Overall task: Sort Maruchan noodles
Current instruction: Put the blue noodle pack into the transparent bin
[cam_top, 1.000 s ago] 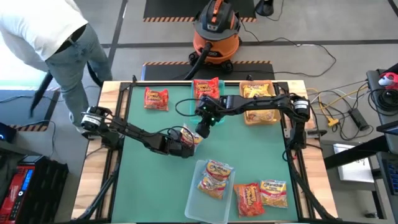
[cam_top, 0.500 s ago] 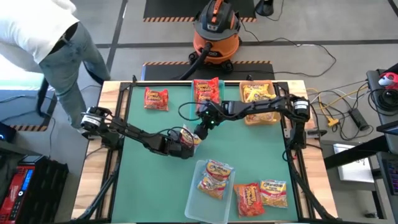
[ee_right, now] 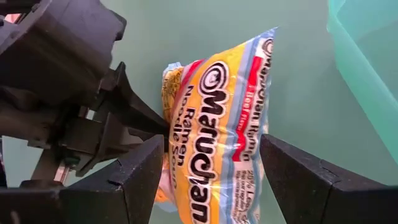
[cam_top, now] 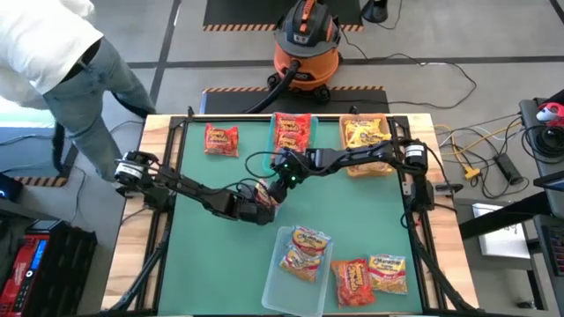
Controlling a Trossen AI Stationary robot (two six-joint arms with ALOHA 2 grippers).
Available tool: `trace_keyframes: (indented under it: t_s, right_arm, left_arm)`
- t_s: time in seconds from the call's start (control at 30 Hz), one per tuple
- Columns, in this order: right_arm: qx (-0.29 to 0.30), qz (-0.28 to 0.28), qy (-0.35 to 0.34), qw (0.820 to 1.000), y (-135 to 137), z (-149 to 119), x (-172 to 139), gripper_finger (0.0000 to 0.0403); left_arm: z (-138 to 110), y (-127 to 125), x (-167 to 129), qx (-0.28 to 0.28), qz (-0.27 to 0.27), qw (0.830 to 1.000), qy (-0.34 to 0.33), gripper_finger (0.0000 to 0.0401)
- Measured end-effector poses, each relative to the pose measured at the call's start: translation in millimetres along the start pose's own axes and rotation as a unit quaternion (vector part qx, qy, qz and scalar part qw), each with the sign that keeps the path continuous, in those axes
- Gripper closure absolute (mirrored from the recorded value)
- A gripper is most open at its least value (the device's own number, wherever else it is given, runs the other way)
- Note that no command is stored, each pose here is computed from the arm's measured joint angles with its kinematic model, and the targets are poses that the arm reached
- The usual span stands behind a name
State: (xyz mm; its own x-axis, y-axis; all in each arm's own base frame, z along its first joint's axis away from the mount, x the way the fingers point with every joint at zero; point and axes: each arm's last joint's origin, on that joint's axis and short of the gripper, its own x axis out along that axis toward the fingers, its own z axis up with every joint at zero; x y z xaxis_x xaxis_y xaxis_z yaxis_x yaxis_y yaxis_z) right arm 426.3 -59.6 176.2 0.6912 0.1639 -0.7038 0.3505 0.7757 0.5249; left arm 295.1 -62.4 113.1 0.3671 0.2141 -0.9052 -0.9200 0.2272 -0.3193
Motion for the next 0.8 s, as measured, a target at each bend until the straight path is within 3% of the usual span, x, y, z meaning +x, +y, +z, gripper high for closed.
trace_keyframes:
  t_s: [0.23,0.43,0.6,0.8]
  right_arm:
    - [-0.018,-0.015,0.009,1.0,-3,-2,3,0.0149]
    - [-0.006,-0.026,0.012,1.0,-6,2,-14,0.0149]
    - [-0.002,-0.006,0.007,1.0,10,3,-29,0.015]
    - [0.005,0.019,-0.006,1.0,31,-5,-20,0.0156]
  left_arm:
    - [-1,0,0,-0.003,0.0,1.0,-0.002,0.0365]
    - [-1,0,0,-0.003,0.0,1.0,-0.002,0.0365]
    - [-1,0,0,0.0,0.0,1.0,-0.002,0.0365]
    - [-5,1,-1,0.004,0.0,1.0,0.0,0.0365]
